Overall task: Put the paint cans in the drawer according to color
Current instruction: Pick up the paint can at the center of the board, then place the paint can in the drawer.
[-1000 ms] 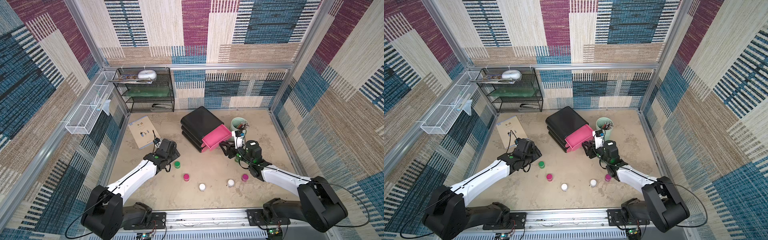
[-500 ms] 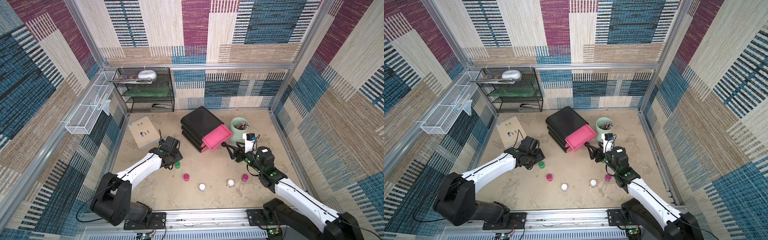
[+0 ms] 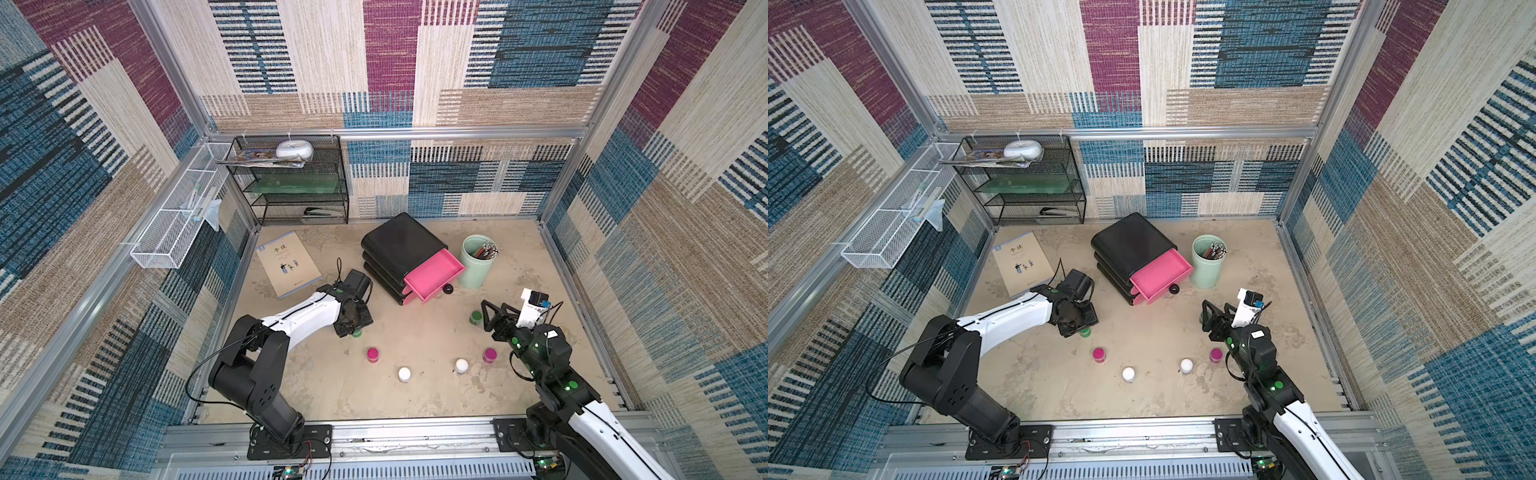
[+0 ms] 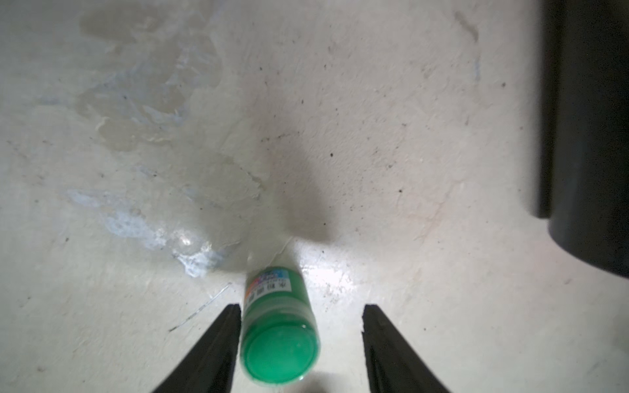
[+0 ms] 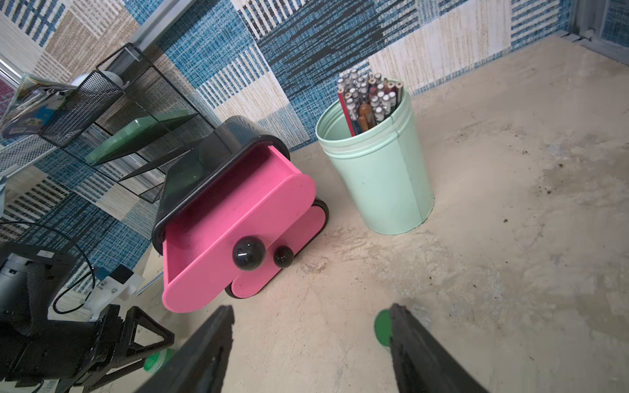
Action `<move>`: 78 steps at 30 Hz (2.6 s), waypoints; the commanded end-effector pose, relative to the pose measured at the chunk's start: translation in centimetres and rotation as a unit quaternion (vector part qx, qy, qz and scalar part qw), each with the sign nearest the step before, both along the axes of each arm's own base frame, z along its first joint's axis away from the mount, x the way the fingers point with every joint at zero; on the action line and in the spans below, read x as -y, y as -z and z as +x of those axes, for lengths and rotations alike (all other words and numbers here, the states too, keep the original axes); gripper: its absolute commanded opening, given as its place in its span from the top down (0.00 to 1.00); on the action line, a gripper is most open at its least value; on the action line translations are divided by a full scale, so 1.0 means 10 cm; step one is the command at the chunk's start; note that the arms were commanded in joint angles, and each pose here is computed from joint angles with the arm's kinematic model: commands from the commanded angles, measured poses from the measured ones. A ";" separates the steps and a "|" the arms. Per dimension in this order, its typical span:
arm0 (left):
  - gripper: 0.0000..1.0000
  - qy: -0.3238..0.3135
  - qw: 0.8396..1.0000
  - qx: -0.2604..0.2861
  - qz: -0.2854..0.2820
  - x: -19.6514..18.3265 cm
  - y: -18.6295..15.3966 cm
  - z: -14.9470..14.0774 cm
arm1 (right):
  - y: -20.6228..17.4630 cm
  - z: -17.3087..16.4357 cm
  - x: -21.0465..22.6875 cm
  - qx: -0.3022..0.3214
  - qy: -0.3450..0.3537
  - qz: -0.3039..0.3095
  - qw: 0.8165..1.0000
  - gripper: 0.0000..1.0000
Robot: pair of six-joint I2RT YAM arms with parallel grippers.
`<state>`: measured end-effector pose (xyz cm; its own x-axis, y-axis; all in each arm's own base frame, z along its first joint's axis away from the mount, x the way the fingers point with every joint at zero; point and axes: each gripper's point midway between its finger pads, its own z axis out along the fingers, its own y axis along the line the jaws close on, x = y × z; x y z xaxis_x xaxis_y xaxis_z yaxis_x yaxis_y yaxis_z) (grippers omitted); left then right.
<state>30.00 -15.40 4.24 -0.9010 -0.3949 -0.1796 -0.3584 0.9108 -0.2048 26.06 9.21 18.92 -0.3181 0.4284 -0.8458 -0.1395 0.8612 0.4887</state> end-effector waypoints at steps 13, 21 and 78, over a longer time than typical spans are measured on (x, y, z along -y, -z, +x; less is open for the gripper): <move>0.58 0.024 0.998 -0.041 0.034 -0.06 0.13 -0.13 | 0.07 0.02 0.08 -0.013 0.025 -0.006 1.000 0.27; 0.74 0.054 0.997 0.018 0.053 -0.08 -0.33 -0.01 | 0.07 0.09 0.08 -0.016 0.031 -0.017 0.999 0.27; 0.42 0.406 0.874 0.212 0.163 1.87 -1.85 0.84 | 0.06 0.15 0.10 -0.077 0.042 -0.054 0.995 0.33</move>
<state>37.63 -35.04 19.40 -0.7027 0.5355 -0.4685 0.5454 0.8282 0.1286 27.66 8.46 19.01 -0.3739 0.3754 -0.8481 -0.0320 0.9087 0.4163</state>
